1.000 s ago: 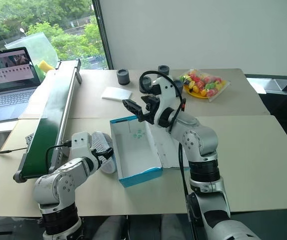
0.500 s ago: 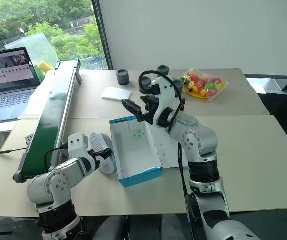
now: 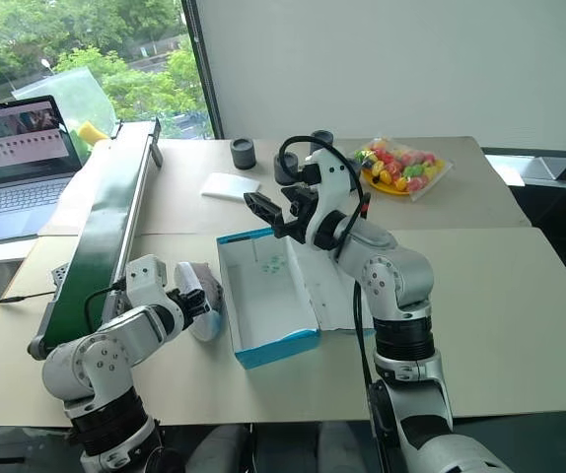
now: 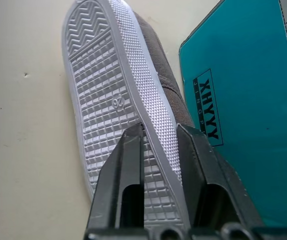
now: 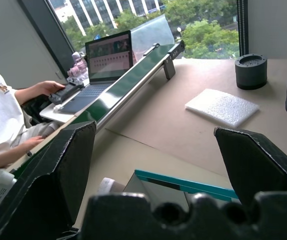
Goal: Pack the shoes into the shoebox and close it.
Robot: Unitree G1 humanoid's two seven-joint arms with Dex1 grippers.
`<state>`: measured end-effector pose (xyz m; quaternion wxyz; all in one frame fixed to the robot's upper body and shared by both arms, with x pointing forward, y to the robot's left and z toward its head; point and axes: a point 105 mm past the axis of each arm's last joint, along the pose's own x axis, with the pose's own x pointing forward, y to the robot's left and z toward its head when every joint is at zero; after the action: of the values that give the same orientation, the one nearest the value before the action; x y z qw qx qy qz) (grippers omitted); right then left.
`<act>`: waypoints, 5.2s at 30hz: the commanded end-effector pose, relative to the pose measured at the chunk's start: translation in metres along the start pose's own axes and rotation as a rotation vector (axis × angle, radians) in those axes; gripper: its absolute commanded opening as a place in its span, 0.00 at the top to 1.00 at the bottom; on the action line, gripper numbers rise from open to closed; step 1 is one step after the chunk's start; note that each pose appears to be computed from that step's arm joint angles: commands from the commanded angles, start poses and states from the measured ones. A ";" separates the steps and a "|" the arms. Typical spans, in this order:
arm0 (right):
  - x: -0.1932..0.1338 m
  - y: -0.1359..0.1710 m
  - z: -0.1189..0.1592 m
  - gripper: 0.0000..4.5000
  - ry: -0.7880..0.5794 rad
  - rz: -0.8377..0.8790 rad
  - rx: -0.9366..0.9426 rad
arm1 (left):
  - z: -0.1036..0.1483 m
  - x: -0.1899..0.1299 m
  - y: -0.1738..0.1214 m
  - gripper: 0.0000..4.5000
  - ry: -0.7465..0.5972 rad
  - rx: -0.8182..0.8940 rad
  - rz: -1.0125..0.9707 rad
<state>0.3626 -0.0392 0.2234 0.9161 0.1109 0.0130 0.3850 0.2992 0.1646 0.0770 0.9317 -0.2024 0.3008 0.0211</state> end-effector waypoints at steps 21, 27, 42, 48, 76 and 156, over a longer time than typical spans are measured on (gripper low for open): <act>-0.002 0.007 0.014 0.00 -0.053 0.022 0.004 | 0.026 -0.019 0.044 0.98 -0.248 0.069 0.275; 0.000 0.010 0.011 0.00 -0.047 0.037 0.009 | 0.045 -0.027 0.041 0.98 -0.352 0.156 0.280; 0.001 0.011 0.008 0.00 -0.037 0.040 0.018 | 0.082 -0.046 -0.016 0.98 -0.632 0.255 0.030; 0.001 0.008 0.006 0.00 -0.028 0.041 0.045 | 0.103 -0.069 -0.042 0.98 -0.758 0.261 -0.143; -0.007 0.043 0.042 0.00 0.109 0.690 0.988 | 0.082 -0.127 -0.023 0.98 -0.409 -0.639 -1.293; -0.007 0.016 0.060 0.92 0.025 0.297 0.619 | 0.023 -0.129 -0.051 0.42 -0.184 0.468 -0.822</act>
<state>0.3628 -0.0478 0.2626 0.7520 0.4385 0.1560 0.4668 0.2228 0.1407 0.1886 0.8971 -0.1960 0.1001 -0.3830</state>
